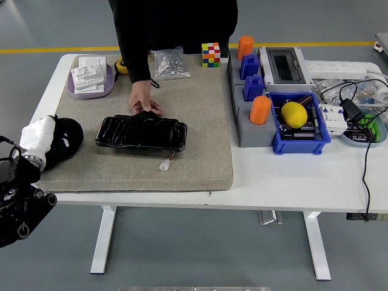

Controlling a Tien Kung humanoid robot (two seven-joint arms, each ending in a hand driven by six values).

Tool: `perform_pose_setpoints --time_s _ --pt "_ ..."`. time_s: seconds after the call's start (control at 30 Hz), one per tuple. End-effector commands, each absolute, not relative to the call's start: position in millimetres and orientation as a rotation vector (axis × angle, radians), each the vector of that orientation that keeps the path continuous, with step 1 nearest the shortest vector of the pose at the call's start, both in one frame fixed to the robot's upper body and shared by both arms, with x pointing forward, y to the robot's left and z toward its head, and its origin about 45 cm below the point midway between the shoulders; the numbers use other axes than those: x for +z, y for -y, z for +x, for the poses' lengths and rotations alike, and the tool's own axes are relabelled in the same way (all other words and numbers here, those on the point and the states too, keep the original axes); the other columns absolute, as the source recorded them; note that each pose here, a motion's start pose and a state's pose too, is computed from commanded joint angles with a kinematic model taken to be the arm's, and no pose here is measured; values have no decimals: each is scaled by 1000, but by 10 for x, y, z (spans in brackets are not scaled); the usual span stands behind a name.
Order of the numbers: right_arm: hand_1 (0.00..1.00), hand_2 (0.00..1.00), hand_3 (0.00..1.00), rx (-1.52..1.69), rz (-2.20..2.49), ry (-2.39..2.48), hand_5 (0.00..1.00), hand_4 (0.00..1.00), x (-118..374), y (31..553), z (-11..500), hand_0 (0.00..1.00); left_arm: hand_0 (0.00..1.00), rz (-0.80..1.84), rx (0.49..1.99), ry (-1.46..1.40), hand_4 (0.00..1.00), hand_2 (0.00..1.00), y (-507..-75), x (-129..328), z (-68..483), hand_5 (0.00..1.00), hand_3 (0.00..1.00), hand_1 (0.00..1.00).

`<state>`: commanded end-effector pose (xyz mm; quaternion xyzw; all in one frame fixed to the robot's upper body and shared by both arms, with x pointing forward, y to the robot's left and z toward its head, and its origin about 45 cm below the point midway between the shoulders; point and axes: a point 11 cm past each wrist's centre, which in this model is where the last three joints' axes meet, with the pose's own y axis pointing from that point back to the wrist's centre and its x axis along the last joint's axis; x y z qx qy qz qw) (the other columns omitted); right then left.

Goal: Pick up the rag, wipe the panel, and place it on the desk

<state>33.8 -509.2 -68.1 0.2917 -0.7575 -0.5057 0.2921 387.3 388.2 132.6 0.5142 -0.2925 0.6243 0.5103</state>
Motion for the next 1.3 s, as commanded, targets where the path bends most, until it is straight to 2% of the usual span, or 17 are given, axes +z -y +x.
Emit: perform_pose_setpoints --time_s 0.07,0.1,0.27,0.3,0.47,0.5,0.67,0.7,0.87,0.9,1.07,1.1,1.27,1.3 --pt "585 679 626 -1347 777 2020 629 998 -680 5094 340 704 408 1234 1505 698 287 669 -3891 1330 3870 2 529 622" --pt "586 679 625 -1347 777 2020 628 998 -680 5094 341 704 427 1234 1501 693 406 697 -3893 1326 3868 2 537 657" --pt "586 679 625 -1347 778 2022 628 998 -681 5092 345 704 427 1229 1502 683 406 697 -3899 1320 3861 2 537 657" --pt "586 679 625 -1347 779 2021 626 998 -681 5092 346 703 457 1225 1505 676 641 773 -3900 1318 3860 2 559 744" --pt "586 679 625 -1346 779 2024 626 998 -679 5095 354 703 457 1205 1513 634 641 773 -3902 1295 3852 2 559 744" --pt "586 679 623 -1347 779 2023 625 998 -678 5096 353 703 499 1205 1512 634 789 796 -3897 1298 3855 70 582 748" --pt "586 679 623 -1350 778 2023 625 998 -680 5094 350 703 499 1188 1514 630 789 796 -3874 1315 3867 70 582 748" --pt "586 679 623 -1349 778 2022 623 998 -680 5094 351 703 500 1183 1516 629 888 797 -3869 1321 3870 199 634 754" --pt "586 679 623 -1348 778 2021 623 998 -679 5096 352 703 500 1159 1522 626 888 797 -3849 1352 3885 199 634 754" --pt "586 678 621 -1348 778 2020 624 998 -679 5095 351 703 501 1156 1523 627 914 800 -3848 1358 3888 269 687 757" --pt "586 678 621 -1349 777 2016 624 998 -681 5094 342 703 501 1142 1533 622 914 800 -3860 1387 3891 269 687 757" --pt "586 678 620 -1348 776 2016 620 998 -680 5096 341 702 504 1137 1535 618 942 802 -3862 1392 3890 332 722 761" --pt "586 678 620 -1351 773 2015 620 998 -680 5097 329 702 504 1115 1549 596 942 802 -3875 1415 3897 332 722 761" --pt "582 678 619 -1351 774 2014 618 998 -681 5097 329 702 505 1112 1551 594 947 805 -3879 1419 3898 357 721 763"
